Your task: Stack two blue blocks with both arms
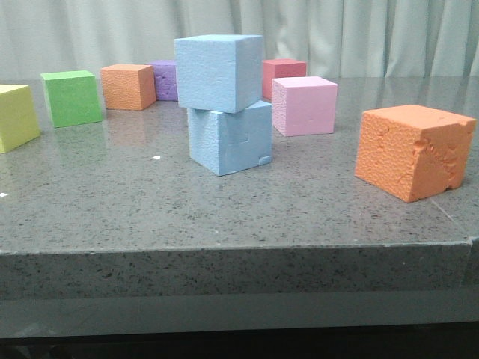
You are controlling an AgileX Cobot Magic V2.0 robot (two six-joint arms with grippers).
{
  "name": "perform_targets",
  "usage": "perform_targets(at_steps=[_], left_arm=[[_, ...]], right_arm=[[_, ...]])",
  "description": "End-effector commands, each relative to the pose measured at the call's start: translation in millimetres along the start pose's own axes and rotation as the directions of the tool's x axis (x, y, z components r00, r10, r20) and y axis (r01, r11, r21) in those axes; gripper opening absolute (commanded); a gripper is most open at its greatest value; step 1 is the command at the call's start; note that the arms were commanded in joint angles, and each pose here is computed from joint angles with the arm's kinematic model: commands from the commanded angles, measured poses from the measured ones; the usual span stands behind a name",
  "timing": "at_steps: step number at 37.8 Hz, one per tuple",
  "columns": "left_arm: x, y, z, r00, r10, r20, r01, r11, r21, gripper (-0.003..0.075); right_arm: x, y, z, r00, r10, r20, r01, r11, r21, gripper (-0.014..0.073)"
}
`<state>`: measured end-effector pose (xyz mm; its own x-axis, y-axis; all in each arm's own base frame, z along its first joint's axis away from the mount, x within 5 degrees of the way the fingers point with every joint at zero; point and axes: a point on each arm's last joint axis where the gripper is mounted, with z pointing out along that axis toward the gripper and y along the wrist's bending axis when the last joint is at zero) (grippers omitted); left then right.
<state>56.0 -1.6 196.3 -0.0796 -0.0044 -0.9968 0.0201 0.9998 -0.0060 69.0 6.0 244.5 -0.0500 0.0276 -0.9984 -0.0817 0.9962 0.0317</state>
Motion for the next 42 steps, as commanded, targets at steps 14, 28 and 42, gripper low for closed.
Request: perform_targets(at_steps=[14,28,42], left_arm=[[-7,1,-2,0.995,-0.009,0.099,0.01,1.0,-0.006,-0.002],[-7,1,-2,0.995,-0.009,0.099,0.01,1.0,-0.006,-0.002],[-7,1,-2,0.995,-0.009,0.099,0.01,1.0,-0.006,-0.002]], right_arm=[[48,-4,-12,0.999,-0.032,0.032,0.031,0.999,0.042,-0.0067],[49,-4,-12,0.999,-0.031,0.015,0.03,0.999,0.04,-0.0067],[49,-4,-12,0.999,-0.031,0.015,0.03,0.999,0.04,-0.0067]])
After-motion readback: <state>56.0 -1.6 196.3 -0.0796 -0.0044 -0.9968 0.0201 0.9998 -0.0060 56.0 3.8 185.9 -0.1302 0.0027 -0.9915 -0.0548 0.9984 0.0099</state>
